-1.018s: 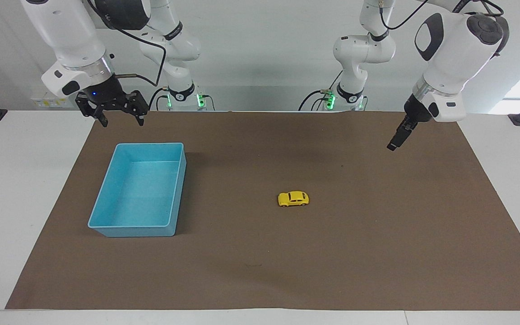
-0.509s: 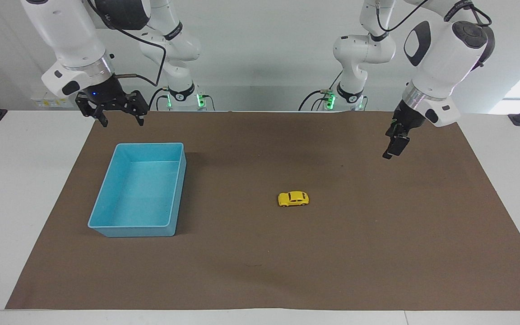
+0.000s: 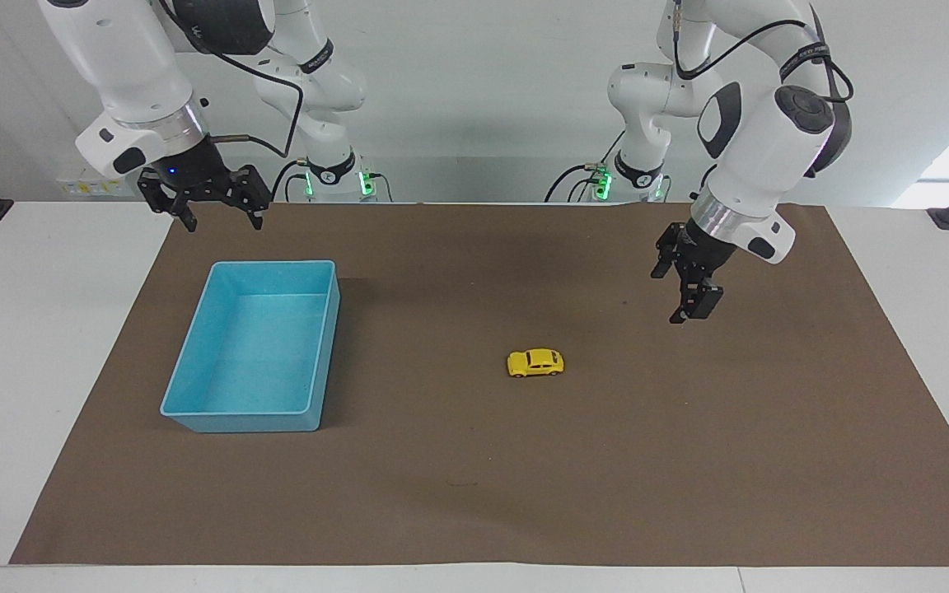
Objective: Wind up and store yellow beetle car
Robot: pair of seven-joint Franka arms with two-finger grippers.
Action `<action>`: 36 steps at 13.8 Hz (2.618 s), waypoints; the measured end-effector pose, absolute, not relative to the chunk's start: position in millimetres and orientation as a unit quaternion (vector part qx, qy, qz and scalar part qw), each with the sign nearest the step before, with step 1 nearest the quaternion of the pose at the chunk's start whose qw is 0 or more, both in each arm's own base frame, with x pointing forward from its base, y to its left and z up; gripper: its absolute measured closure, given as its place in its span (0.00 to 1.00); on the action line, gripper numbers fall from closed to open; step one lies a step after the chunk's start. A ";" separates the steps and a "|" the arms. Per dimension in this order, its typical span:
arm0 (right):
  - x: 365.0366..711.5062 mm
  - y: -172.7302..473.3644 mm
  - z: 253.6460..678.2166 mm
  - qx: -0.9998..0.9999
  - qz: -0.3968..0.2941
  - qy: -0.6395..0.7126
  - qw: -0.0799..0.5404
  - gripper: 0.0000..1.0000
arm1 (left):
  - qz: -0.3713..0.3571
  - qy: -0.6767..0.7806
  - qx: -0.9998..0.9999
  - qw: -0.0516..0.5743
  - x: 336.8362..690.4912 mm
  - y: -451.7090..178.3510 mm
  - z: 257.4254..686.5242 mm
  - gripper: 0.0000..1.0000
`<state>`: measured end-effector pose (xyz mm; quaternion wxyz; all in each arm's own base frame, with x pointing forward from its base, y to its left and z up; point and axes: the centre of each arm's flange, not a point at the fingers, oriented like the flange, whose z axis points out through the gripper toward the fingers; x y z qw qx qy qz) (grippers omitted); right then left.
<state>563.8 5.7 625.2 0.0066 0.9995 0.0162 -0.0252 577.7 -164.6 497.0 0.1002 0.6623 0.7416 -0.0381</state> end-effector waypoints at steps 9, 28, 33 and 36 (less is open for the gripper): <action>563.8 5.7 625.2 1.000 -0.025 0.016 0.007 0.00 | -0.064 0.785 0.606 0.111 579.7 -287.0 381.3 0.00; 563.8 5.7 625.2 1.000 -0.025 0.016 0.007 0.00 | -0.058 0.754 0.643 0.120 547.2 -339.7 314.7 0.56; 563.8 5.7 625.2 1.000 -0.025 0.016 0.007 0.00 | -0.056 0.743 0.655 0.121 547.4 -339.2 314.7 0.56; 563.8 5.7 625.2 1.000 -0.025 0.016 0.007 0.00 | -0.055 0.744 0.655 0.119 548.0 -337.1 314.8 0.57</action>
